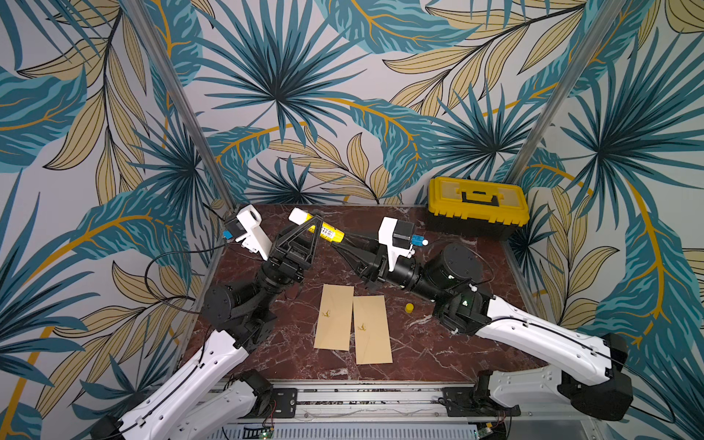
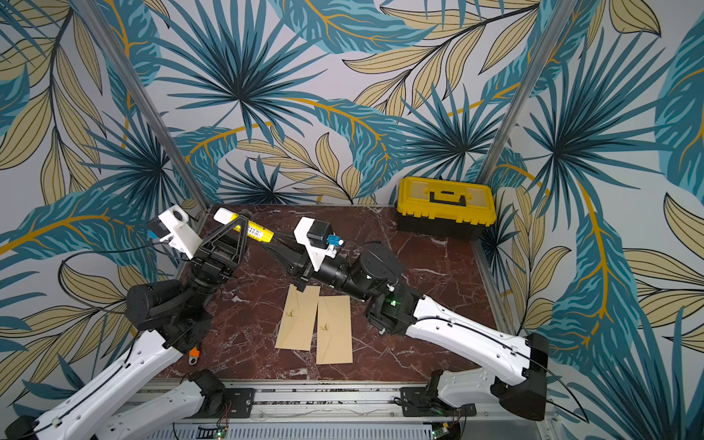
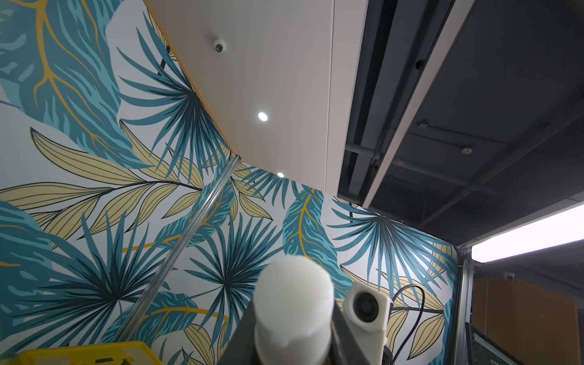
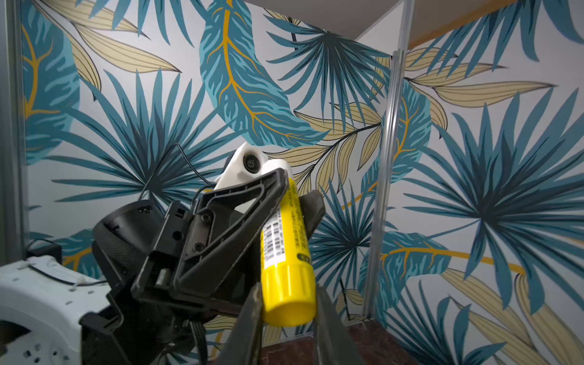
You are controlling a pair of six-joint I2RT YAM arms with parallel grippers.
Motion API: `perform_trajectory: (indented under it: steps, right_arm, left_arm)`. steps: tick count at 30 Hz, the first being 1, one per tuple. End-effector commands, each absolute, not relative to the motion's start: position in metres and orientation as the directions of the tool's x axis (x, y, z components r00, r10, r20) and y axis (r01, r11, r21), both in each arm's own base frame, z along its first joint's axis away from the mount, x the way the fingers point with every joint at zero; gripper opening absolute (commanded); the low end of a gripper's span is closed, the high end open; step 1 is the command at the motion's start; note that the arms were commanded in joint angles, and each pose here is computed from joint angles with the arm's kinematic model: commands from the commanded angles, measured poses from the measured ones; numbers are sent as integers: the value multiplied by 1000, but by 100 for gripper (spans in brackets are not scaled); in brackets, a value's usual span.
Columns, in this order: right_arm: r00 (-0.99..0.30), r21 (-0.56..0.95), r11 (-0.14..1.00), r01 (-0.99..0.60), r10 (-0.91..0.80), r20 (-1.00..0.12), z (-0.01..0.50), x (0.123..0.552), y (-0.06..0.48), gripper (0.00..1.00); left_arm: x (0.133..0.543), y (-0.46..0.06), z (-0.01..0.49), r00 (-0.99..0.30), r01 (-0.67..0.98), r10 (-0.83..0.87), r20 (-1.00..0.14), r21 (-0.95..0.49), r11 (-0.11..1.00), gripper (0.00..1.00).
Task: Seal the envelope with a glue stick
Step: Screw the glue stick.
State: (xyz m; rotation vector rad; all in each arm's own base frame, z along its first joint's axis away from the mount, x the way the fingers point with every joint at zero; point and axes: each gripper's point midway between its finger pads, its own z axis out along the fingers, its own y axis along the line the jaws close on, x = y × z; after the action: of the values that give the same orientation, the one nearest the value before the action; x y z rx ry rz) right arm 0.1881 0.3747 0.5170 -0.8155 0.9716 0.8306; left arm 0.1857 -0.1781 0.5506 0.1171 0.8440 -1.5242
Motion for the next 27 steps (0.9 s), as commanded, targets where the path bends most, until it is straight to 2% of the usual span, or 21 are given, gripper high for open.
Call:
perform_trajectory:
  steps: [1, 4, 7, 10, 11, 13, 16, 19, 21, 24, 27]
  right_arm:
    - [637, -552, 538, -637, -36, -770, 519, 206, 376, 7]
    - [766, -711, 491, -503, -129, -630, 512, 203, 384, 6]
    - [885, -867, 391, -309, -215, -412, 494, 196, 397, 6]
    - [936, -925, 359, -124, -268, -230, 488, 192, 402, 6]
    - [936, -924, 365, -114, -272, -223, 488, 193, 402, 7]
    - [927, -909, 382, -167, -254, -277, 490, 193, 400, 16]
    - [854, -821, 414, -393, -166, -493, 491, 188, 391, 32]
    - [660, -589, 471, -656, -21, -751, 495, 187, 379, 45]
    - [467, -370, 481, -795, 97, -879, 494, 188, 373, 52]
    - [191, -49, 455, -889, 272, -943, 493, 192, 366, 60]
    - [-45, 244, 402, -883, 444, -895, 497, 200, 356, 67]
  left_arm:
    - [200, -176, 535, -173, 854, -823, -541, -499, 149, 0]
    - [206, -173, 530, -182, 828, -829, -529, -537, 161, 0]
    - [212, -171, 524, -193, 800, -833, -518, -575, 173, 0]
    - [215, -168, 520, -201, 777, -839, -506, -604, 178, 0]
    - [216, -167, 518, -201, 772, -841, -503, -610, 179, 0]
    - [216, -165, 517, -198, 766, -847, -494, -617, 180, 0]
    - [215, -163, 516, -190, 769, -851, -490, -613, 181, 0]
    - [213, -162, 517, -181, 779, -855, -487, -601, 178, 0]
    - [213, -162, 517, -179, 783, -854, -488, -596, 176, 0]
    - [213, -165, 518, -182, 793, -850, -494, -585, 169, 0]
    - [213, -169, 520, -188, 806, -848, -496, -571, 155, 0]
